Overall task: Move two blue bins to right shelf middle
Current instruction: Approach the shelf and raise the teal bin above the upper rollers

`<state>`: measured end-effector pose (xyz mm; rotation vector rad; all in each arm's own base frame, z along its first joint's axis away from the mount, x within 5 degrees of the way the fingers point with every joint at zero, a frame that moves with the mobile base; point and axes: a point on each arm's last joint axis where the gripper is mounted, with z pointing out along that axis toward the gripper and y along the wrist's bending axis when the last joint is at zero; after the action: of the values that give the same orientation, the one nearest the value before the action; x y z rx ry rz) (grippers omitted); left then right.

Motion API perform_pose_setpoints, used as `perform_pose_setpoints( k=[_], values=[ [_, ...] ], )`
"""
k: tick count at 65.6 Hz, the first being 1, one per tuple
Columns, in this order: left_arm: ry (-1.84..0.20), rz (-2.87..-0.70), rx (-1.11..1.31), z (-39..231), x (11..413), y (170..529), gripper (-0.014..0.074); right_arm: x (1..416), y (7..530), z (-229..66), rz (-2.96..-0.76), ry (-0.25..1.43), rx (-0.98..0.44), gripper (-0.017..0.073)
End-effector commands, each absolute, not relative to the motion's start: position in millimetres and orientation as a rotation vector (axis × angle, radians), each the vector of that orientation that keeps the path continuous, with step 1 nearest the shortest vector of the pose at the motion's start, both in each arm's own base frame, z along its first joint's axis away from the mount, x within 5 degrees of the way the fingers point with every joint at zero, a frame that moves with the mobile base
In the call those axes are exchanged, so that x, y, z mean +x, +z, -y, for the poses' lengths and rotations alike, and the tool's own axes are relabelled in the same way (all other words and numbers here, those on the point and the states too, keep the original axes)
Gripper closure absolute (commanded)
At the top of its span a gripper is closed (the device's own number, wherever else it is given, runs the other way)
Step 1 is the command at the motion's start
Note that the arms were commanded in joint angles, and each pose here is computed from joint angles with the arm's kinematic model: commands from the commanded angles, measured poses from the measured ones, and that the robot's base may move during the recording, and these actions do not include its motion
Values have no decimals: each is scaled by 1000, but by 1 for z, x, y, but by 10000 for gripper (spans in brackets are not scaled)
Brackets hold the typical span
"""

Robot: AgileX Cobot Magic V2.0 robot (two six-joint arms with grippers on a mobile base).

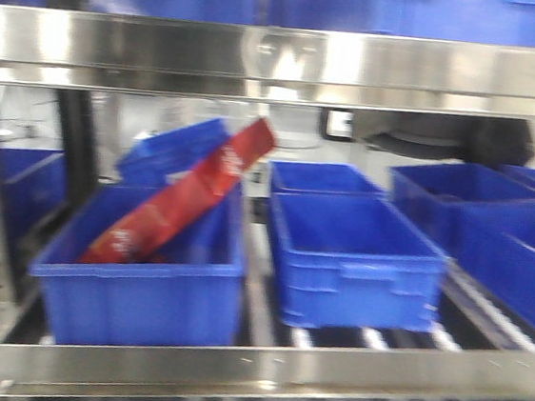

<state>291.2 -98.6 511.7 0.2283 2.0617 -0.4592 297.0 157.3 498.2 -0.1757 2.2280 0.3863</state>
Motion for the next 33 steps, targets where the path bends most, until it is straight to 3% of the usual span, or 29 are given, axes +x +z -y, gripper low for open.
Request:
perform_pose_setpoints(
  k=[1,33],
  values=[
    [-828,-1933,222,123,275,534,704,294,528,-177,-1941,637,-198,712],
    [-828,-1933,222,123,275,534,704,294,528,-177,-1941,637,-198,712]
  ],
)
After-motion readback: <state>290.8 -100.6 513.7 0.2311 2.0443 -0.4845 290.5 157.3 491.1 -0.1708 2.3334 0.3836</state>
